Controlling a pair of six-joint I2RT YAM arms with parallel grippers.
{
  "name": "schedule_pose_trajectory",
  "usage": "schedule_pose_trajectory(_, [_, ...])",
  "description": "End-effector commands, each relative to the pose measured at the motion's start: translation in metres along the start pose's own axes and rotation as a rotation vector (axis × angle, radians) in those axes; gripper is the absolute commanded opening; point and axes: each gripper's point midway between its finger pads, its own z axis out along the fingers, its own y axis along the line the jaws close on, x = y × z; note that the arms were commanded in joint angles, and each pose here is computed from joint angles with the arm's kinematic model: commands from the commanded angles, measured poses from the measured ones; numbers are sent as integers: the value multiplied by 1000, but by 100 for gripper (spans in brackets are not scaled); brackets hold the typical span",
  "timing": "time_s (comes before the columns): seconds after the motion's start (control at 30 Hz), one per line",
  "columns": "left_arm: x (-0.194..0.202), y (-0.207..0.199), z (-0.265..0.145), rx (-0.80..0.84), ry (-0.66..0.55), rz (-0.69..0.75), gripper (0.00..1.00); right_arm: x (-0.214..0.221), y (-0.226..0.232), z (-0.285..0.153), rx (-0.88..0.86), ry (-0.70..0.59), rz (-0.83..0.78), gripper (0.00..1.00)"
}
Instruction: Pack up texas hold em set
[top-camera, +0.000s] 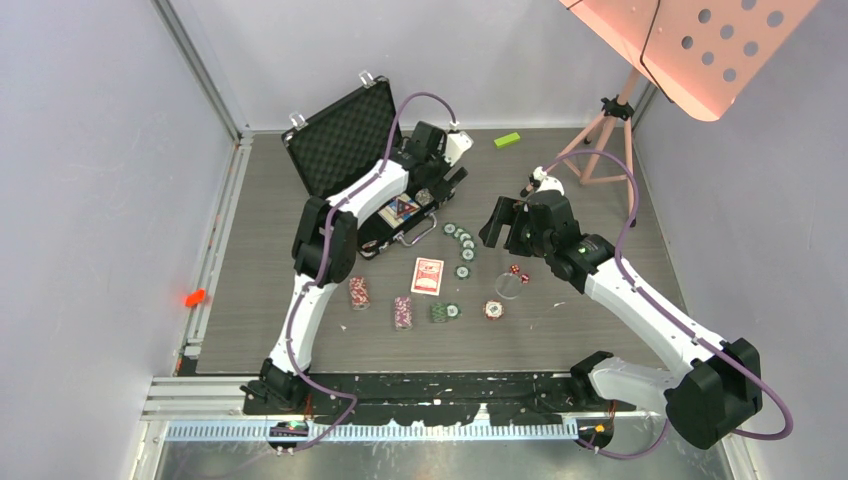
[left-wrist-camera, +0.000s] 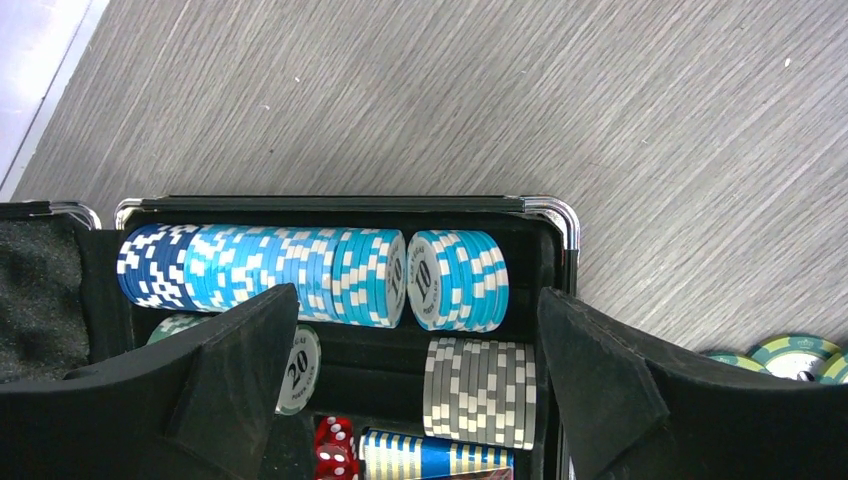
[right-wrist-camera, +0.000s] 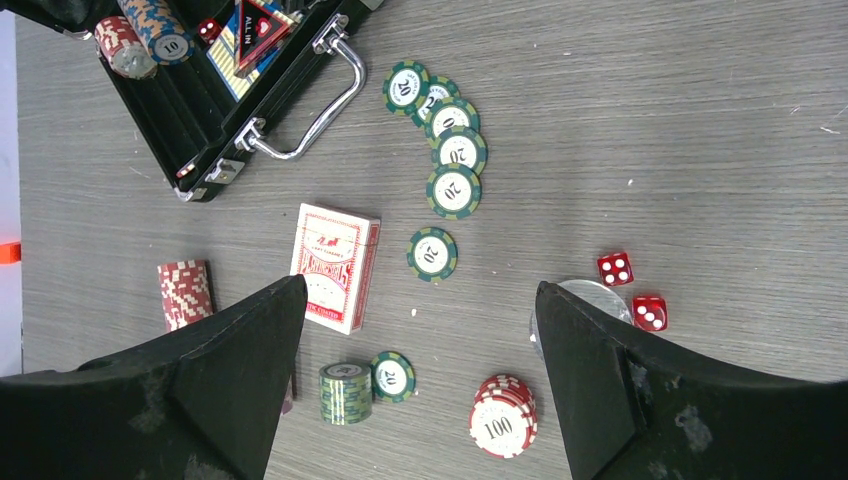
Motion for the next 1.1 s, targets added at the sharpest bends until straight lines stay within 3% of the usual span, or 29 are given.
schedule_pose_trajectory(0.0, [-19, 16, -10, -65, -24, 27, 92, -19, 13, -5, -35, -45, 19, 91])
schedule_pose_trajectory(0.33, [-13, 24, -3, -112, 3, 37, 86, -19, 13, -4, -35, -43, 18, 91])
schedule_pose_trajectory(0.57, [-25, 21, -6, -96, -45, 1, 93, -19, 12, -4, -34, -42, 21, 91])
schedule_pose_trajectory(0.8, [-37, 33, -18, -160, -97, -29, 94, -17, 13, -4, -40, -37, 23, 91])
schedule_pose_trajectory(1.07, [-32, 12, -15, -94, -67, 28, 96, -16, 13, -4, -42, -34, 26, 91])
